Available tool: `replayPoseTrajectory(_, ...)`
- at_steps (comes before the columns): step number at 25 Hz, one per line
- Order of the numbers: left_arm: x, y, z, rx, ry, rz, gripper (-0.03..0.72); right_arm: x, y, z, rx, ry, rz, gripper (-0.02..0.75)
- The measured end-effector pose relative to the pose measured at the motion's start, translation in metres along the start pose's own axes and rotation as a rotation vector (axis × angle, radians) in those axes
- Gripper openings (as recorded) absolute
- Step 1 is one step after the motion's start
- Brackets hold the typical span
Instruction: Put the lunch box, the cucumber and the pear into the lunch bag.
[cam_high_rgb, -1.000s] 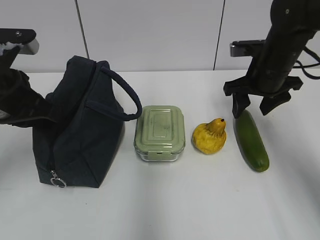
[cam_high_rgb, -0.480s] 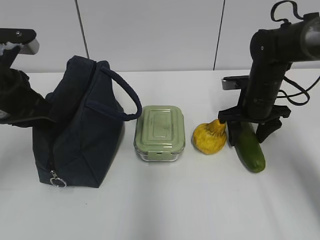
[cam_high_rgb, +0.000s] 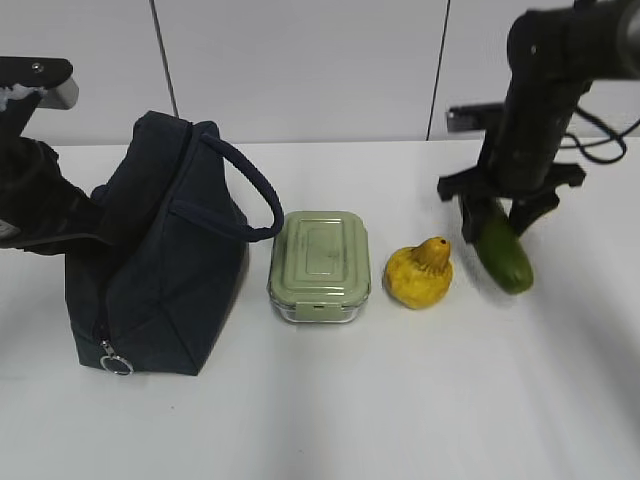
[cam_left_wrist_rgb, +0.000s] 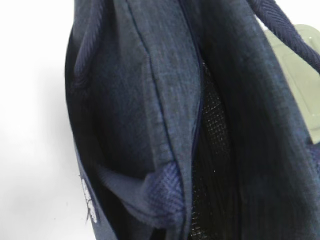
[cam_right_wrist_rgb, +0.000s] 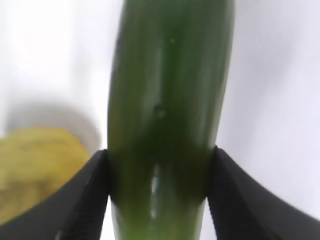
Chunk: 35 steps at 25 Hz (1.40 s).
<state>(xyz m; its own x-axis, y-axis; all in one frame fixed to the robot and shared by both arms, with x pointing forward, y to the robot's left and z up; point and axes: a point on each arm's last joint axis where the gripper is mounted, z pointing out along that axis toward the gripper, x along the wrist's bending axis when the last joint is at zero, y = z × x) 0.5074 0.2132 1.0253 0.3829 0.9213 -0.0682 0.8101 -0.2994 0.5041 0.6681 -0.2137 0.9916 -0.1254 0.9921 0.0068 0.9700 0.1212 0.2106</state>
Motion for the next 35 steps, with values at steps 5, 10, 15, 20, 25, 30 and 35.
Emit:
replayPoseTrajectory(5,0.0,0.0,0.0,-0.003,0.001,0.0,-0.016,0.04,0.017,-0.105,-0.281,0.284,-0.07,0.424)
replayPoseTrajectory(10,0.0,0.001,0.001,-0.007,0.001,-0.002,-0.016,0.131,0.011,-0.154,-0.483,0.718,-0.297,0.424)
replayPoseTrajectory(15,0.0,0.001,0.001,-0.009,0.0,-0.003,-0.016,0.207,0.005,-0.144,-0.631,0.89,-0.419,0.424)
replayPoseTrajectory(20,0.0,0.001,0.001,-0.009,0.0,-0.003,-0.016,0.235,0.015,-0.105,-0.695,0.935,-0.398,0.424)
replayPoseTrajectory(25,0.0,0.001,0.001,-0.009,0.0,-0.003,-0.016,0.242,0.019,-0.057,-0.632,0.894,-0.427,0.424)
replayPoseTrajectory(30,0.0,0.001,0.001,-0.008,0.0,-0.003,-0.016,0.237,0.011,-0.033,-0.522,0.752,-0.572,0.423)
replayPoseTrajectory(35,0.0,0.001,0.001,-0.008,0.001,-0.002,-0.016,0.233,0.007,-0.027,-0.456,0.693,-0.603,0.425)
